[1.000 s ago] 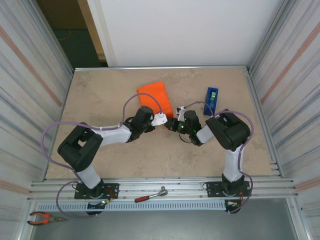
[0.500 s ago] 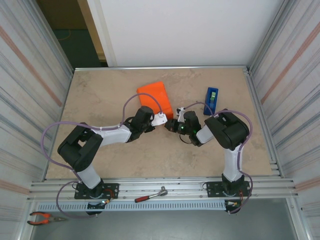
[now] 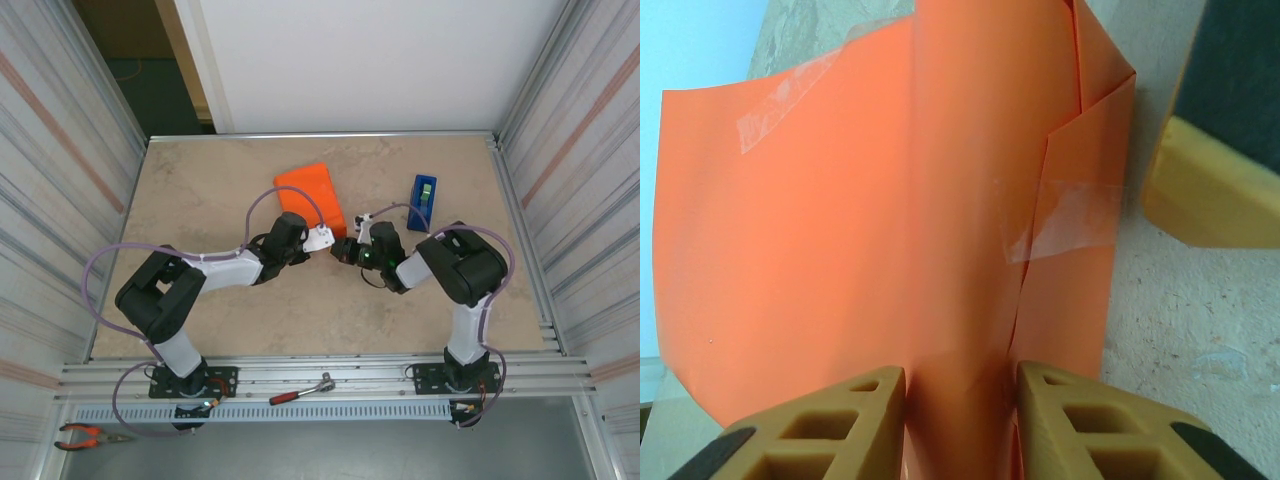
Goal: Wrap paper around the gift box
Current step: Wrap the gift box with the wrapping paper.
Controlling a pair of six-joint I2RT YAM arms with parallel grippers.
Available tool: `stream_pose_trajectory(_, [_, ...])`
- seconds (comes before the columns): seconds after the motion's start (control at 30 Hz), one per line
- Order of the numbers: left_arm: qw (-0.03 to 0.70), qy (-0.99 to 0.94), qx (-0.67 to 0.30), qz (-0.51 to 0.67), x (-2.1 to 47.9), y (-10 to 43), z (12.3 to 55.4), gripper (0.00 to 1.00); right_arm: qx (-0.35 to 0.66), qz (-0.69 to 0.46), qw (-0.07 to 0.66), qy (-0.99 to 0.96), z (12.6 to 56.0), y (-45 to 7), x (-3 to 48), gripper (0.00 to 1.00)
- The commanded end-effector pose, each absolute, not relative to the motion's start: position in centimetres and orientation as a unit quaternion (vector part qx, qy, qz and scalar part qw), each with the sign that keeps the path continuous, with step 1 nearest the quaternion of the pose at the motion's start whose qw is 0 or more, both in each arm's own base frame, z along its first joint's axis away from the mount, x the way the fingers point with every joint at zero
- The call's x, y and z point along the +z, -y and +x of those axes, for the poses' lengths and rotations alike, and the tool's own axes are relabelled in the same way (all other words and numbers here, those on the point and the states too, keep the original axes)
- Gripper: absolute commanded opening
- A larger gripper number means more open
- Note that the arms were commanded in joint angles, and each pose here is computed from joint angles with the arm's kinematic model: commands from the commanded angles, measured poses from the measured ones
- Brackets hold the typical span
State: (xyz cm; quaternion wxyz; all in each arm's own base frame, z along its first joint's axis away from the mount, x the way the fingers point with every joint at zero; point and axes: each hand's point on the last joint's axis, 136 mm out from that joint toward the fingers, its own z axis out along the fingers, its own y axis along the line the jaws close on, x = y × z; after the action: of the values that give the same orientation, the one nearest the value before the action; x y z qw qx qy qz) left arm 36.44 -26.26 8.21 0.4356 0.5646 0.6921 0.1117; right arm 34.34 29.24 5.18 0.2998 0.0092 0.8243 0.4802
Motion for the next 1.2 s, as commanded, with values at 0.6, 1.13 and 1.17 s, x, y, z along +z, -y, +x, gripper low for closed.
stream_pose_trajectory(0.6, [0.374,-0.712,0.113,0.583,4.3,24.9,34.8,0.33,0.503,-0.025,0.327,-0.799,36.7,-31.4,9.2,0.0])
stream_pose_trajectory(1.13, [0.376,-0.711,0.114,0.583,4.4,24.9,34.8,0.33,0.51,-0.02,0.331,-0.794,36.4,-31.2,9.9,0.0])
stream_pose_trajectory(1.17, [0.374,-0.712,0.114,0.583,4.3,24.9,34.8,0.33,0.51,-0.018,0.332,-0.794,36.6,-31.2,9.8,0.0])
